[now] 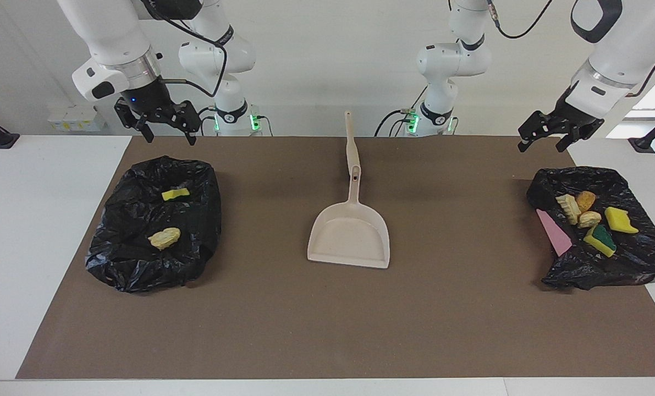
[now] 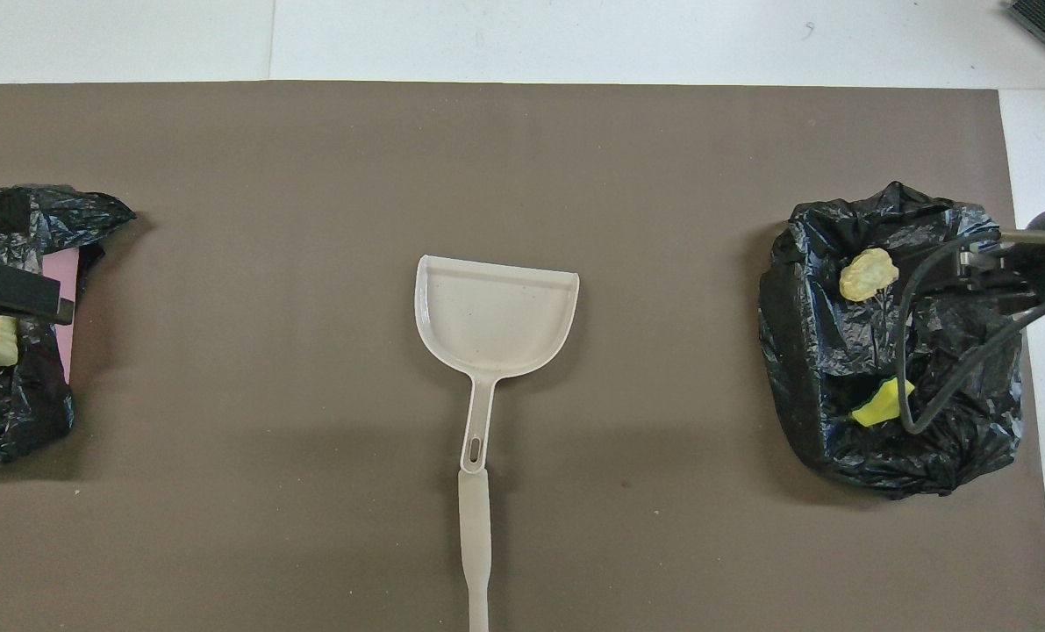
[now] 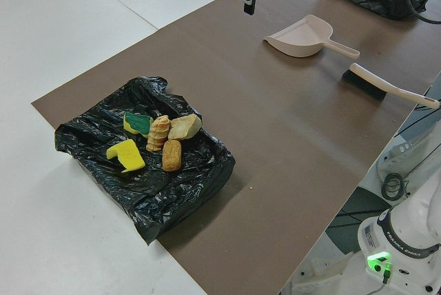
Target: Sweep and dump trash in bin
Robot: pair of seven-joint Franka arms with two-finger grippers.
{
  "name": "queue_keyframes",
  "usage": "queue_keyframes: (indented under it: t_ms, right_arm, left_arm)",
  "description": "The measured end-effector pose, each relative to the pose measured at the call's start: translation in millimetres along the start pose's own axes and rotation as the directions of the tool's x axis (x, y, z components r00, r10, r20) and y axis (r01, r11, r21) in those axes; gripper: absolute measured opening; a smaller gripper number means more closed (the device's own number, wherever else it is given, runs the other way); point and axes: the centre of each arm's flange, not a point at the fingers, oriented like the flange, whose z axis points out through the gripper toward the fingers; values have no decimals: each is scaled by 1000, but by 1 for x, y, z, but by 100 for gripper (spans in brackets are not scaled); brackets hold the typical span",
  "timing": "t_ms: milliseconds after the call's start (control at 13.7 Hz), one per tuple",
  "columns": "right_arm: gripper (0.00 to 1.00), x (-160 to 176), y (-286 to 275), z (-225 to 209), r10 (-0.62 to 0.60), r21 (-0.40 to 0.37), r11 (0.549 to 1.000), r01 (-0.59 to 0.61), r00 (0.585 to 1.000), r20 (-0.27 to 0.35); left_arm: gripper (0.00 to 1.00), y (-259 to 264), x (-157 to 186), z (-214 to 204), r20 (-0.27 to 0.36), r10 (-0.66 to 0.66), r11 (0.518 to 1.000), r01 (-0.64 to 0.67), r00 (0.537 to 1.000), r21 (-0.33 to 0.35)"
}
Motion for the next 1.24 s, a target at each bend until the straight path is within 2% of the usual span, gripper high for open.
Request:
queue_keyframes:
  t_ms: [291, 801, 1237]
  right_arm:
    - [100, 0, 0, 0, 0, 0, 1000, 0, 1000, 0]
    - [100, 0, 0, 0, 0, 0, 1000, 0, 1000, 0]
    - [100, 0, 0, 0, 0, 0, 1000, 0, 1000, 0]
  left_arm:
    - [100, 13, -1, 2, 15, 74, 996, -75, 997, 49]
    - [100, 15, 4, -3, -34, 87, 995, -85, 996, 54]
    - [100, 15, 8, -2, -51, 85, 996, -83, 995, 41]
